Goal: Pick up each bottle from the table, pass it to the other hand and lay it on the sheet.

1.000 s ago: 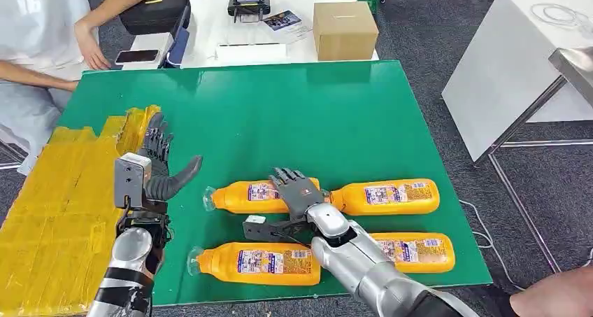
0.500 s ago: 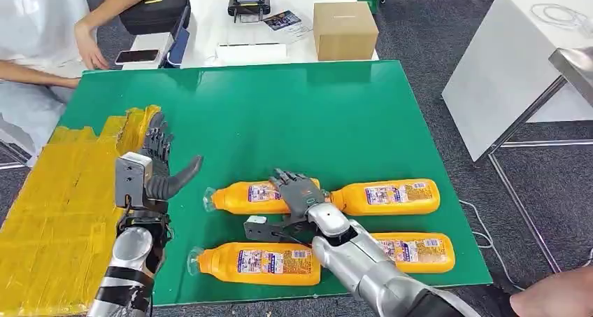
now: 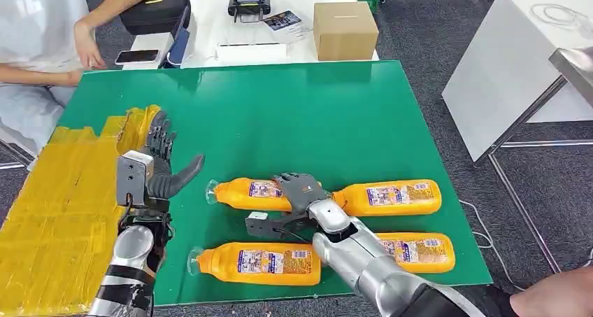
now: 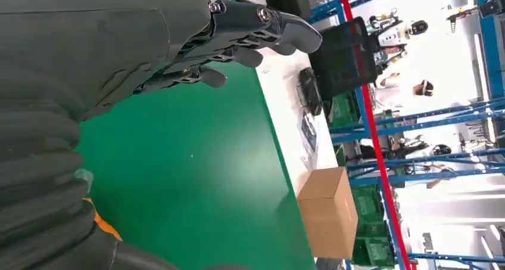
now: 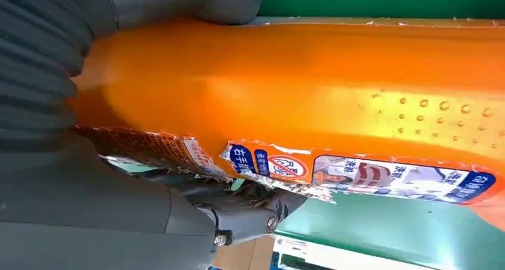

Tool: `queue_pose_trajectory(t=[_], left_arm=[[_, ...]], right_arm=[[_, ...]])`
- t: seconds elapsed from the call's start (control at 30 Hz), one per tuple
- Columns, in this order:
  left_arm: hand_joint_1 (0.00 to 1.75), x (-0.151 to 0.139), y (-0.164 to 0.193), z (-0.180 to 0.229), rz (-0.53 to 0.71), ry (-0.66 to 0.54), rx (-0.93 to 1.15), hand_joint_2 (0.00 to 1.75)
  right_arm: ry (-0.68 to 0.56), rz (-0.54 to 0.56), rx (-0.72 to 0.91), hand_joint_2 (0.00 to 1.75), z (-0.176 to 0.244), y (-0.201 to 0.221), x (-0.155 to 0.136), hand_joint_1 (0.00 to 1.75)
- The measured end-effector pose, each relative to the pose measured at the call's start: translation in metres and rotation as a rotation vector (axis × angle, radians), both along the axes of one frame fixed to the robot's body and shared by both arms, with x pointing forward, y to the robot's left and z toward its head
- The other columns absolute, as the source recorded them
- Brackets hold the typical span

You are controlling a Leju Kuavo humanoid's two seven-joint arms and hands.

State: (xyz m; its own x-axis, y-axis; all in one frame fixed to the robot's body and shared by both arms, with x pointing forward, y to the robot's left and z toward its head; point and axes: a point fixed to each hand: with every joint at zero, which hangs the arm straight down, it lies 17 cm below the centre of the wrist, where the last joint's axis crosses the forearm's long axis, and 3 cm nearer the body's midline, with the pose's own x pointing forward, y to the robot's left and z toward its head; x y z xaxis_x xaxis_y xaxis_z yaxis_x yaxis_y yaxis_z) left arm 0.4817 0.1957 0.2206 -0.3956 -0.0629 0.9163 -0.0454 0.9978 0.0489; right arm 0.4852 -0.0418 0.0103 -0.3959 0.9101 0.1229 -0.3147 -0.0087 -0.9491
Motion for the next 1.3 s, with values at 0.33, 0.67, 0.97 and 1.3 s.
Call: queue_pose_trajectory(t=[0.33, 0.67, 0.97, 1.3], left_arm=[[0.0, -0.001, -0.005, -0.001, -0.013, 0.001, 0.003, 1.75], [0.0, -0.007, -0.005, -0.003, -0.014, 0.007, -0.002, 1.75], [0.0, -0.02, -0.002, -0.007, -0.003, 0.007, -0.005, 1.75], [0.0, -0.029, -0.02, -0.007, -0.058, -0.002, 0.011, 1.75]], right_arm=[[-0.052, -0.023, 0.064, 1.75, 0.009, 0.003, 0.001, 1.75], [-0.157, -0.11, 0.293, 1.75, 0.047, 0.004, 0.001, 1.75], [-0.356, -0.183, 0.563, 1.75, 0.11, -0.012, -0.009, 1.75], [-0.526, -0.232, 0.837, 1.75, 0.168, -0.039, -0.031, 1.75]])
